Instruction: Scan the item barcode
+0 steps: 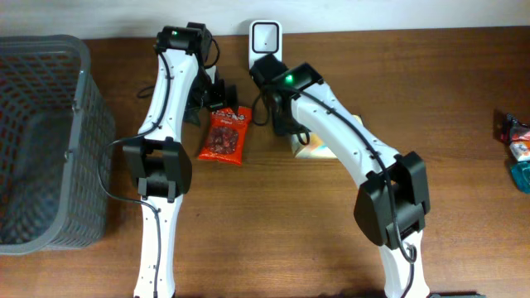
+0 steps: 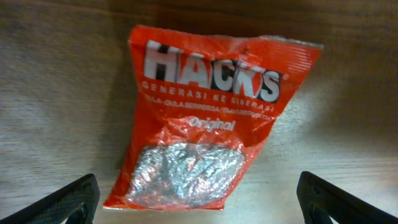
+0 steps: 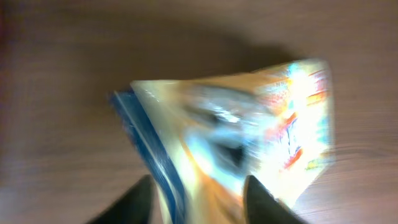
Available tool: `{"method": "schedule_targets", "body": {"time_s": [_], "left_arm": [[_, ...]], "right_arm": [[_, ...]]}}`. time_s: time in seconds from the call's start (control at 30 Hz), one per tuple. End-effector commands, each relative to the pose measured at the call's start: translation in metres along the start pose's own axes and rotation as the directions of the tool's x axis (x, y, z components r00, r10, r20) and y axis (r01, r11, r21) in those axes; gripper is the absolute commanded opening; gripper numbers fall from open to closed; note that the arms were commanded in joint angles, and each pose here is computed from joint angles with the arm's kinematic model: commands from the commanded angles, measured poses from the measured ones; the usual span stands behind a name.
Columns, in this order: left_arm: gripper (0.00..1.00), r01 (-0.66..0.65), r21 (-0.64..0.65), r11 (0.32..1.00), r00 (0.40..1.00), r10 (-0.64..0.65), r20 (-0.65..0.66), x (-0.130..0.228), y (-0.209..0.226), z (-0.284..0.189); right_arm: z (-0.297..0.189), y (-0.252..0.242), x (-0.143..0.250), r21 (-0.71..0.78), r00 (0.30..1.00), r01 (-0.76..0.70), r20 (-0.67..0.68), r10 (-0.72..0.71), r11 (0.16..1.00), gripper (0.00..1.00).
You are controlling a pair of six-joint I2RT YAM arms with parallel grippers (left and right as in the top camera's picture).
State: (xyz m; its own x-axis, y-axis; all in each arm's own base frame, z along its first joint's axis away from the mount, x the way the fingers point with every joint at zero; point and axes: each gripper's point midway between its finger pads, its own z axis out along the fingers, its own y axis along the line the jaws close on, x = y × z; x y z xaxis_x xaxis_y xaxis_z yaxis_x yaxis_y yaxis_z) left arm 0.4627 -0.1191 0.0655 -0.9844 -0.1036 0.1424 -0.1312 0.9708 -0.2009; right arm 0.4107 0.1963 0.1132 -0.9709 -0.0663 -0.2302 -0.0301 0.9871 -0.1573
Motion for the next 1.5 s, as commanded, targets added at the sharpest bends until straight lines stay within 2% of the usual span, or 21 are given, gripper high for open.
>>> {"method": "schedule_targets", "body": {"time_s": [0.0,0.03,0.1,0.27,0.33,0.37,0.5,0.67,0.73,0.83,0.9,0.93,0.97,1.0,1.03,1.07,1.1,1.13,1.2,1.33,1.47], "left_arm": [[1.00,0.009,0.016,1.000,1.000,-0.009,0.014,-0.004,0.004,-0.005],[0.95,0.003,0.016,1.000,1.000,-0.004,0.013,-0.004,0.004,-0.005],[0.80,-0.007,0.016,1.000,1.000,0.006,0.013,-0.004,0.004,-0.005],[0.74,-0.022,0.012,1.000,1.000,0.022,0.004,0.000,-0.004,-0.002],[0.75,-0.032,0.009,0.999,0.999,0.032,0.003,0.002,-0.008,-0.001],[0.77,-0.042,0.000,0.999,0.999,0.042,0.003,0.003,-0.011,0.001],[0.79,-0.057,-0.025,0.998,0.998,0.057,0.006,0.004,-0.014,0.002],[0.79,-0.066,-0.027,0.997,0.998,0.066,0.003,0.006,-0.018,0.003],[0.79,-0.066,-0.026,0.997,0.998,0.066,0.004,0.006,-0.018,0.003],[0.79,-0.065,-0.026,0.998,0.998,0.065,0.004,0.006,-0.017,0.003],[0.80,-0.065,-0.026,0.998,0.998,0.065,0.004,0.006,-0.017,0.003],[0.80,-0.066,-0.026,0.997,0.998,0.066,0.004,0.006,-0.018,0.003],[0.81,-0.066,-0.026,0.997,0.998,0.066,0.006,0.005,-0.018,0.004],[0.80,-0.067,-0.025,0.997,0.998,0.068,0.011,0.004,-0.018,0.004],[0.88,-0.063,-0.023,0.998,0.998,0.064,0.019,0.002,-0.019,0.003],[0.97,-0.005,-0.039,0.999,0.999,0.007,0.033,0.000,-0.016,0.003],[1.00,0.047,-0.076,0.996,0.997,-0.043,0.057,-0.004,-0.009,0.003],[0.99,0.097,-0.119,0.988,0.993,-0.088,0.085,-0.008,-0.001,0.002],[0.99,0.138,-0.163,0.977,0.986,-0.121,0.110,-0.010,0.008,0.000],[0.99,0.162,-0.165,0.973,0.983,-0.144,0.116,-0.014,0.018,-0.003],[0.99,0.182,-0.171,0.968,0.979,-0.162,0.124,-0.017,0.029,-0.005]], "right_arm": [[-0.048,0.040,-0.004,-0.386,0.995,0.068,-0.042,-0.091,0.920,0.89],[-0.056,0.025,-0.010,-0.381,0.996,0.063,-0.039,-0.084,0.923,0.96],[-0.057,-0.016,-0.017,-0.325,0.997,0.035,-0.054,-0.055,0.945,1.00],[-0.013,-0.076,0.007,-0.235,0.966,-0.131,-0.247,0.071,0.963,0.94],[0.018,-0.068,0.015,-0.220,0.952,-0.187,-0.281,0.121,0.957,0.64],[0.039,-0.052,0.024,-0.259,0.948,-0.190,-0.300,0.108,0.947,0.41],[0.093,0.011,0.053,-0.415,0.949,-0.212,-0.303,0.085,0.885,0.34],[0.086,0.082,0.070,-0.549,0.974,-0.082,-0.221,-0.050,0.832,0.33],[0.066,0.081,0.054,-0.555,0.978,-0.079,-0.205,-0.044,0.828,0.43],[0.023,0.049,0.024,-0.548,0.979,-0.059,-0.195,-0.059,0.834,0.69],[-0.003,0.024,0.021,-0.527,0.969,-0.091,-0.244,-0.048,0.845,0.87],[-0.008,0.020,0.025,-0.524,0.961,-0.108,-0.271,-0.046,0.845,0.88],[-0.012,0.020,0.034,-0.531,0.948,-0.130,-0.315,-0.053,0.837,0.98],[-0.013,0.020,0.040,-0.531,0.938,-0.143,-0.342,-0.057,0.835,0.91],[-0.011,0.024,0.045,-0.519,0.929,-0.168,-0.368,-0.041,0.838,0.85],[-0.007,0.027,0.047,-0.459,0.900,-0.282,-0.430,0.068,0.843,0.97],[-0.002,0.027,0.052,-0.363,0.849,-0.405,-0.490,0.197,0.839,0.98],[0.007,0.024,0.060,-0.189,0.739,-0.573,-0.539,0.403,0.798,0.99],[0.017,0.028,0.069,-0.025,0.598,-0.714,-0.542,0.591,0.700,0.99],[0.041,0.047,0.067,0.040,0.448,-0.843,-0.500,0.741,0.537,0.98],[0.067,0.042,0.063,0.062,0.395,-0.885,-0.426,0.814,0.461,0.98]]}}
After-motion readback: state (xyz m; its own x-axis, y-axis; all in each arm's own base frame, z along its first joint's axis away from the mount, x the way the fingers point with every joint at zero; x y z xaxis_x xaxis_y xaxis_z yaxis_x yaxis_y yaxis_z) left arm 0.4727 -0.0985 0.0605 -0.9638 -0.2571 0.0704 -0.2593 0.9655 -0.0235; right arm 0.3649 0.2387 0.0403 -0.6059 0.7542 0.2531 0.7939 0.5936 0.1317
